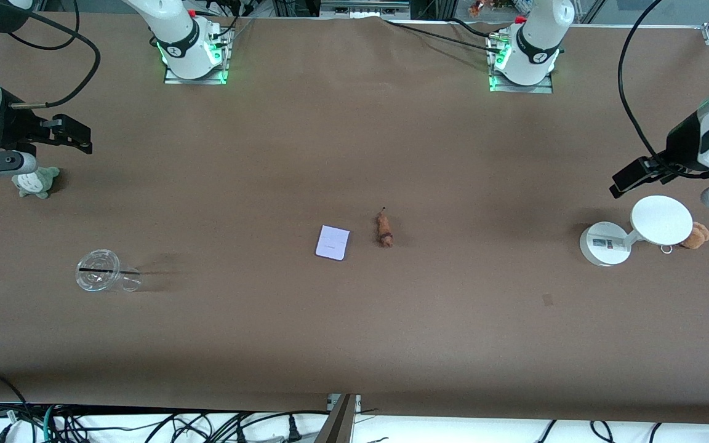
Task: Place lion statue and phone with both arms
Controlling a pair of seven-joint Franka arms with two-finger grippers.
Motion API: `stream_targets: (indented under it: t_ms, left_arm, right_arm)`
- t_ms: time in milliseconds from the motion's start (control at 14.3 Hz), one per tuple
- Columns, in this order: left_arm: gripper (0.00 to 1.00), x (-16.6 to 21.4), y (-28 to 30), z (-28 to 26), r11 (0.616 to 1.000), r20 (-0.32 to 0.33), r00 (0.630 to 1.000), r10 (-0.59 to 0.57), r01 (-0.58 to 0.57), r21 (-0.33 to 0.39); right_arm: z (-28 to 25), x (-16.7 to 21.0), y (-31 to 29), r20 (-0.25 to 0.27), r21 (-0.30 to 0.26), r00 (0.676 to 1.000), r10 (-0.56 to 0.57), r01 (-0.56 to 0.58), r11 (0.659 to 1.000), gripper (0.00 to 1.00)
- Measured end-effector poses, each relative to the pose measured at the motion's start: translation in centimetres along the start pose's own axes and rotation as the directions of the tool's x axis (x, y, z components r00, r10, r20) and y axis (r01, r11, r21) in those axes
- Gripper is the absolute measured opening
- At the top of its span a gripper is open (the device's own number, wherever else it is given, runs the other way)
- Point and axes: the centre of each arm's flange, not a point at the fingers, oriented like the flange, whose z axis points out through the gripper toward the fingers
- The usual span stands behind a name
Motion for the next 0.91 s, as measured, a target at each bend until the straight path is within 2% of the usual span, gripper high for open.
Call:
stream_targets:
  t_ms: [279,907]
  left_arm:
    - [1.0,-0.7,-0.2,0.8,0.996,0.067,0.995,0.073,-0.076,0.05]
    - [1.0,-1.3,1.7,2.2,0.991,0.094,0.988,0.119,-0.124,0.052]
  right_arm:
    - [0.0,0.0,0.0,0.0,0.0,1.0,0.0,0.0,1.0,1.0]
    - [0.0,0.0,0.0,0.0,0.0,1.0,0.0,0.0,1.0,1.0]
